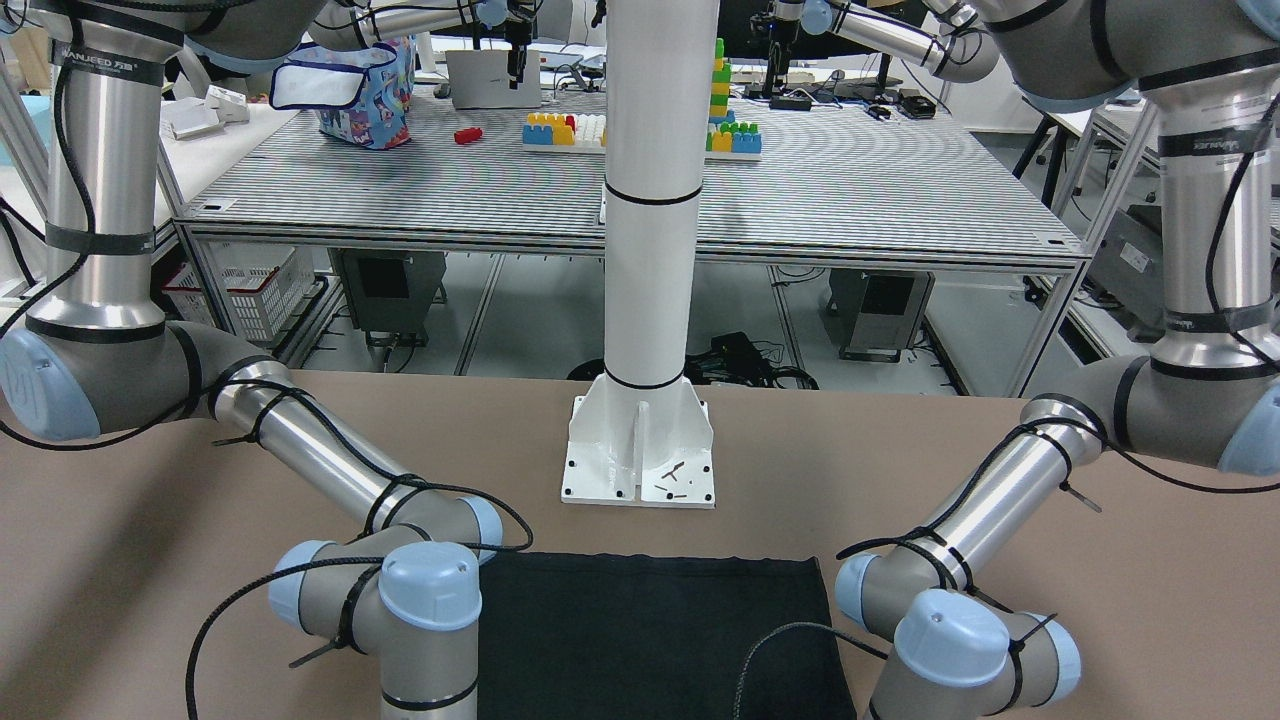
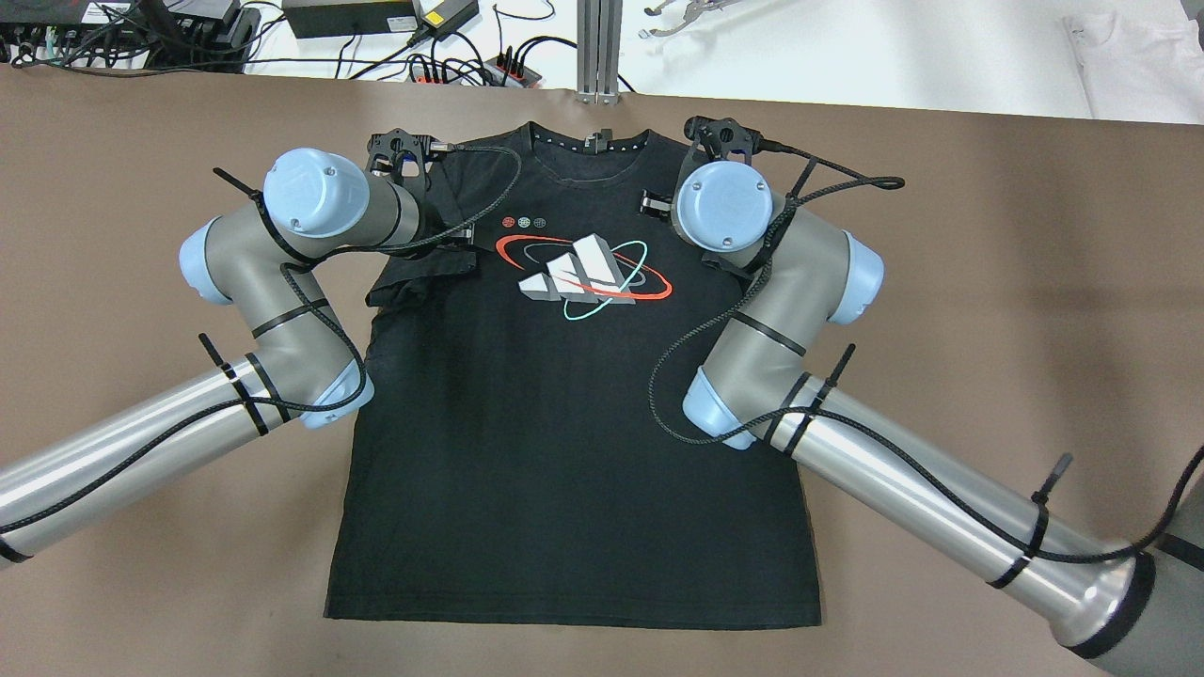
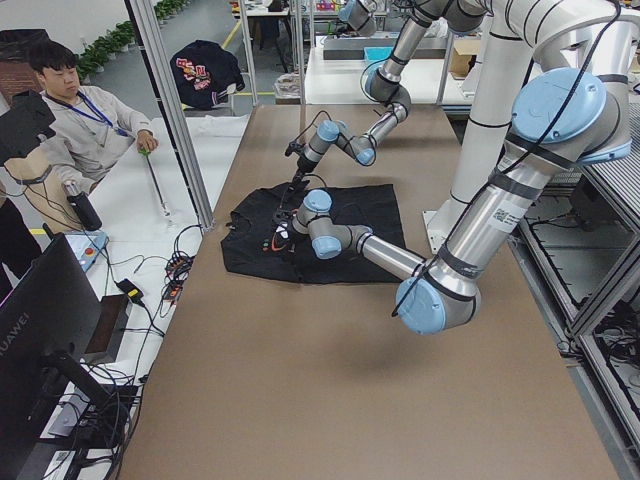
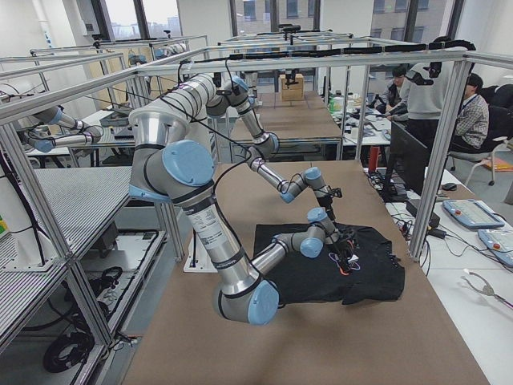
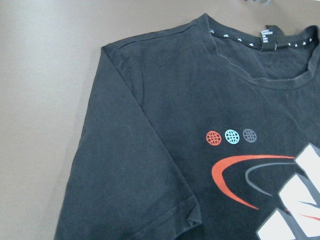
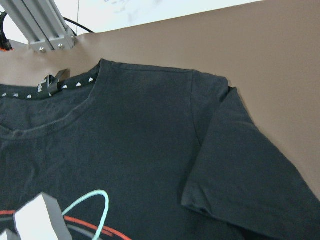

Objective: Fold clothes
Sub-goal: 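Move both grippers down to the shirt hem corners nearest the robot, then grasp the hem corners with both grippers, then lift the hem with both grippers and carry it toward the collar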

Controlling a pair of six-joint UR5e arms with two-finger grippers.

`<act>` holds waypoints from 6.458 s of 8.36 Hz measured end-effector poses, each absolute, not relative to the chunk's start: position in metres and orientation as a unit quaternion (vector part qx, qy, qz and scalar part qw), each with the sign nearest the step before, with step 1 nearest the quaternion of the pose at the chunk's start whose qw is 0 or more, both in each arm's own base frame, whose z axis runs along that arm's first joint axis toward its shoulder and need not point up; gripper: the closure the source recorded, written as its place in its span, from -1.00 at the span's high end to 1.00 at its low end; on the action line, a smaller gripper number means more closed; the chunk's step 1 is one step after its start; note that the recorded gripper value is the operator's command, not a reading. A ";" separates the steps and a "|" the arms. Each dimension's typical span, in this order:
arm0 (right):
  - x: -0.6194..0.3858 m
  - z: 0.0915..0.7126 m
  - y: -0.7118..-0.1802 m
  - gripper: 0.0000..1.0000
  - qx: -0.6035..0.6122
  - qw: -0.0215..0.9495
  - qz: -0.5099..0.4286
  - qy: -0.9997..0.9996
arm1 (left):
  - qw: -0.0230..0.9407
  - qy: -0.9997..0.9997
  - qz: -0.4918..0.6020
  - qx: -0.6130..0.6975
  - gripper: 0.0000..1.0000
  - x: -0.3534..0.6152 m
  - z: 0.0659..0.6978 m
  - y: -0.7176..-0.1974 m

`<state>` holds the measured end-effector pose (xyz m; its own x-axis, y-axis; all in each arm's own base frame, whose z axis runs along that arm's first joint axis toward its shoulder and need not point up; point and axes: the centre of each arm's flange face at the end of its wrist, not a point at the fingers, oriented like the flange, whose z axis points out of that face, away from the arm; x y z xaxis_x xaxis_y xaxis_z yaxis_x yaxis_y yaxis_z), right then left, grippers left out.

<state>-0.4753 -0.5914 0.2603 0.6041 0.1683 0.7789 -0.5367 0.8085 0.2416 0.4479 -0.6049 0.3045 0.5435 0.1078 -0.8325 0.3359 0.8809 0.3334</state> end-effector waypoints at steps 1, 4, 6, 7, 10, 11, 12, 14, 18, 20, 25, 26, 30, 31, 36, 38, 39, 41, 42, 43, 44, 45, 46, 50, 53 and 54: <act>-0.473 0.267 -0.558 0.89 0.226 0.864 0.191 -0.407 | 0.841 0.483 -0.081 0.230 1.00 0.432 0.312 -0.585; -0.460 0.275 -0.461 0.88 0.193 0.862 0.175 -0.435 | 0.828 0.512 -0.124 0.195 1.00 0.393 0.337 -0.506; -0.450 0.291 -0.391 0.88 0.159 0.857 0.185 -0.454 | 0.820 0.526 -0.149 0.170 1.00 0.387 0.347 -0.433; -0.451 0.296 -0.359 0.87 0.142 0.851 0.205 -0.462 | 0.817 0.532 -0.160 0.158 1.00 0.389 0.348 -0.399; -0.452 0.320 -0.269 0.88 0.113 0.843 0.234 -0.472 | 0.815 0.542 -0.168 0.121 1.00 0.400 0.353 -0.317; -0.443 0.344 -0.245 0.88 0.114 0.842 0.234 -0.472 | 0.819 0.538 -0.165 0.113 1.00 0.403 0.360 -0.291; -0.430 0.367 -0.228 0.89 0.115 0.840 0.228 -0.478 | 0.824 0.532 -0.161 0.108 1.00 0.408 0.368 -0.267; -0.416 0.389 -0.216 0.89 0.119 0.841 0.217 -0.481 | 0.836 0.516 -0.154 0.107 0.65 0.417 0.388 -0.234; -0.414 0.397 -0.214 0.89 0.123 0.844 0.209 -0.478 | 0.851 0.495 -0.131 0.116 0.19 0.433 0.408 -0.200; -0.414 0.397 -0.213 0.89 0.123 0.845 0.208 -0.477 | 0.856 0.490 -0.120 0.114 0.16 0.440 0.409 -0.191; -0.417 0.397 -0.213 0.89 0.124 0.847 0.206 -0.475 | 0.855 0.493 -0.114 0.111 -0.12 0.450 0.403 -0.186; -0.417 0.397 -0.212 0.89 0.123 0.847 0.206 -0.475 | 0.856 0.492 -0.115 0.112 -0.30 0.454 0.400 -0.186; -0.417 0.396 -0.212 0.89 0.123 0.847 0.205 -0.475 | 0.857 0.488 -0.117 0.114 -0.35 0.460 0.392 -0.189; -0.417 0.397 -0.212 0.89 0.123 0.847 0.205 -0.475 | 0.858 0.487 -0.118 0.115 -0.35 0.459 0.392 -0.192; -0.418 0.397 -0.212 0.89 0.127 0.849 0.199 -0.474 | 0.859 0.484 -0.121 0.119 -1.00 0.456 0.394 -0.197; -0.418 0.398 -0.212 0.86 0.127 0.849 0.198 -0.473 | 0.859 0.483 -0.120 0.120 -1.00 0.455 0.395 -0.198; -0.418 0.400 -0.212 0.81 0.128 0.852 0.198 -0.467 | 0.859 0.483 -0.120 0.120 -1.00 0.455 0.395 -0.198; -0.421 0.408 -0.212 0.33 0.131 0.865 0.195 -0.443 | 0.859 0.483 -0.119 0.121 -1.00 0.455 0.395 -0.198; -0.423 0.412 -0.212 -0.01 0.134 0.869 0.196 -0.435 | 0.859 0.484 -0.119 0.121 -1.00 0.456 0.394 -0.198; -0.426 0.415 -0.209 -0.13 0.138 0.870 0.195 -0.431 | 0.859 0.484 -0.119 0.121 -1.00 0.456 0.394 -0.198; -0.429 0.416 -0.206 -0.14 0.141 0.871 0.193 -0.430 | 0.858 0.484 -0.119 0.121 -1.00 0.456 0.394 -0.197; -0.431 0.416 -0.204 -0.13 0.141 0.871 0.192 -0.431 | 0.858 0.484 -0.119 0.121 -1.00 0.456 0.394 -0.197; -0.433 0.414 -0.202 -0.13 0.141 0.870 0.190 -0.432 | 0.858 0.484 -0.119 0.121 -1.00 0.456 0.394 -0.198; -0.437 0.410 -0.200 -0.45 0.140 0.869 0.189 -0.436 | 0.858 0.486 -0.119 0.121 -1.00 0.456 0.392 -0.198; -0.437 0.410 -0.200 -1.00 0.140 0.868 0.189 -0.437 | 0.857 0.486 -0.119 0.121 -1.00 0.456 0.392 -0.198; -0.437 0.409 -0.200 -1.00 0.140 0.868 0.190 -0.437 | 0.857 0.486 -0.119 0.121 -1.00 0.456 0.391 -0.198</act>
